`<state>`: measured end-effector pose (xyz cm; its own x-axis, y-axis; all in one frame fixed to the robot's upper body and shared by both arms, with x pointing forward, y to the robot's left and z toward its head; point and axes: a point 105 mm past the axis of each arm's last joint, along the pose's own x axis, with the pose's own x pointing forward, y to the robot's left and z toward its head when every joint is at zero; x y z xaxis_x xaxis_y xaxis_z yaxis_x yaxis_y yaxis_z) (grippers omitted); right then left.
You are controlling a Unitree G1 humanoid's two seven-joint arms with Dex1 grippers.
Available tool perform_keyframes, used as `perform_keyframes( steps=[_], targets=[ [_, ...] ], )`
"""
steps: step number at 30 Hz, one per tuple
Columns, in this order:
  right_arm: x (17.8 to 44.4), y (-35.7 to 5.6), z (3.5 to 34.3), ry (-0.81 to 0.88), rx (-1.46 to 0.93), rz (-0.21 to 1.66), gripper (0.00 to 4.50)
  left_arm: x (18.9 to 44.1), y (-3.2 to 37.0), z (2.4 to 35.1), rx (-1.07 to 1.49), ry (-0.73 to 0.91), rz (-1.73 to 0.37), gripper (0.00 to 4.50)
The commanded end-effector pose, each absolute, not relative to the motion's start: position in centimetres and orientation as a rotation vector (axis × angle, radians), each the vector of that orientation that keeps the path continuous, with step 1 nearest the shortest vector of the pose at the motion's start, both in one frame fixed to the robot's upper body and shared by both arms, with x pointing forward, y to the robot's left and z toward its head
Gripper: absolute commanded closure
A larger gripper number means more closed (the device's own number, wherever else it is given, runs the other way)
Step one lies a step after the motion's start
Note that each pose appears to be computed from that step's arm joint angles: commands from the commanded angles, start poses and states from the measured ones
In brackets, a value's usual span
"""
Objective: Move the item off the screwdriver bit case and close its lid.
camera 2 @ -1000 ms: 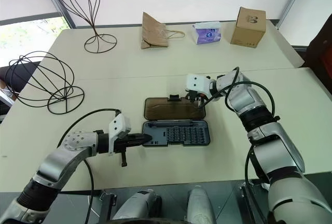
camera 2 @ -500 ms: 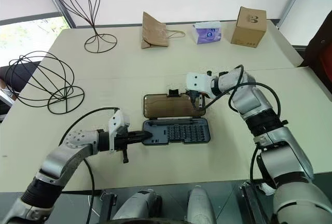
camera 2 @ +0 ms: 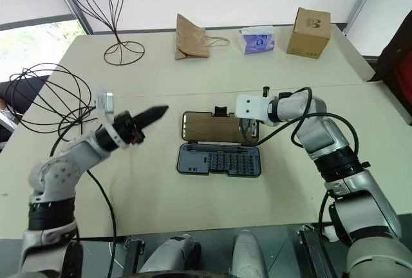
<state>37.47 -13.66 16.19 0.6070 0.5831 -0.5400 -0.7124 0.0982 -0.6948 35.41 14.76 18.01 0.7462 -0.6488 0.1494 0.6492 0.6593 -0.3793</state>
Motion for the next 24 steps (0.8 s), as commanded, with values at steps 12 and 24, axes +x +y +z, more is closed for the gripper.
perform_keyframes(
  steps=[12, 24],
  targets=[
    [37.4, -12.5, 18.4, 0.045, -1.126, 0.941, 4.47, 37.7, 11.6, 10.5, -0.169, 0.163, -0.894, 4.50],
    [36.9, -12.1, 18.8, 0.034, -1.118, 0.948, 4.47, 39.0, 10.3, 9.6, -0.123, 0.179, -0.964, 4.50]
  ],
)
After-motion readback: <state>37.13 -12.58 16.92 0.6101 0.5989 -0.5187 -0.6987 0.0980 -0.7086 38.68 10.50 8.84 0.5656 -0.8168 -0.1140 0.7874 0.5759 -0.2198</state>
